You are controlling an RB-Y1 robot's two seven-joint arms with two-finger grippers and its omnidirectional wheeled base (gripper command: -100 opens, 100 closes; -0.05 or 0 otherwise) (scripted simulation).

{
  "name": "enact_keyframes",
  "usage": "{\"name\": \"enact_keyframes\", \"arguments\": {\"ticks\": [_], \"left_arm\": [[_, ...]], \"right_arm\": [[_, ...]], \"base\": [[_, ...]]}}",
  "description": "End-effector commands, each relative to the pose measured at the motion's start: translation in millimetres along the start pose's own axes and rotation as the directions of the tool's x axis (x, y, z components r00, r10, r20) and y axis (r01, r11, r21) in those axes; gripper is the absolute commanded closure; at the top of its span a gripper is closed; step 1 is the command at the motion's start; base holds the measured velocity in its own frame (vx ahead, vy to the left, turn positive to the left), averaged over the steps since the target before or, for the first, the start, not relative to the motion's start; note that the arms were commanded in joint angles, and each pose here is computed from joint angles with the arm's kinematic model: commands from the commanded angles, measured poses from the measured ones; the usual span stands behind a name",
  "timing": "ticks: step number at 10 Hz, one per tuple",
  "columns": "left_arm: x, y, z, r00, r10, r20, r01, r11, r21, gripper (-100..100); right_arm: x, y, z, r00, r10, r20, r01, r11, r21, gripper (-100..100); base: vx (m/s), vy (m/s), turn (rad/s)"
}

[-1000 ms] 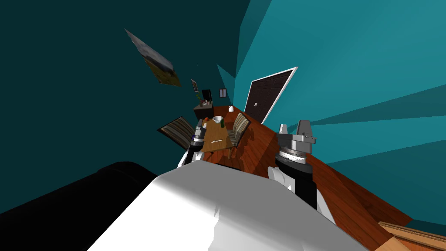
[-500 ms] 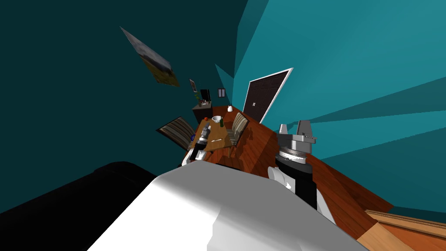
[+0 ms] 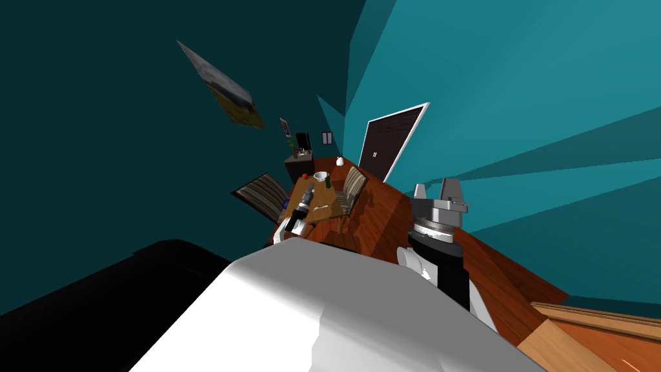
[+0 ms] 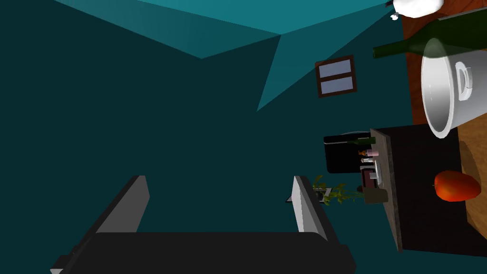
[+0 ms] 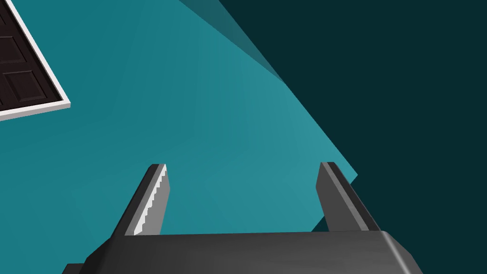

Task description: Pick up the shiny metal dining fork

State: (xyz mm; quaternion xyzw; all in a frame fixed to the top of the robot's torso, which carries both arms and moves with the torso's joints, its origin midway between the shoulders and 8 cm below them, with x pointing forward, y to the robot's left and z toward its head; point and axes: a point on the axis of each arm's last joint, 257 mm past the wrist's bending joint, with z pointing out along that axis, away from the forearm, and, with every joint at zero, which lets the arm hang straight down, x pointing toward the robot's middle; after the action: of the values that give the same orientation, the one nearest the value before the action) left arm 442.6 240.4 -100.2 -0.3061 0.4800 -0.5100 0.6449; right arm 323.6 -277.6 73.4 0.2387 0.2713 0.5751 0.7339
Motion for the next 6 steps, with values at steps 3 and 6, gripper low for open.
{"name": "enact_keyframes", "arguments": {"ticks": [3,6], "left_arm": [[13.9,49,9.5,0.999,0.011,-0.041,-0.016,0.993,-0.116,-100],[20.5,83,9.9,0.998,0.014,-0.061,-0.026,0.981,-0.193,-100]], "right_arm": [[0,0,0.0,1.0,0.0,0.0,0.0,1.0,0.0,0],[0,0,0.0,1.0,0.0,0.0,0.0,1.0,0.0,0]], "base": [[-0.029,0.008,-0.037],[-0.024,0.006,-0.033]]}}
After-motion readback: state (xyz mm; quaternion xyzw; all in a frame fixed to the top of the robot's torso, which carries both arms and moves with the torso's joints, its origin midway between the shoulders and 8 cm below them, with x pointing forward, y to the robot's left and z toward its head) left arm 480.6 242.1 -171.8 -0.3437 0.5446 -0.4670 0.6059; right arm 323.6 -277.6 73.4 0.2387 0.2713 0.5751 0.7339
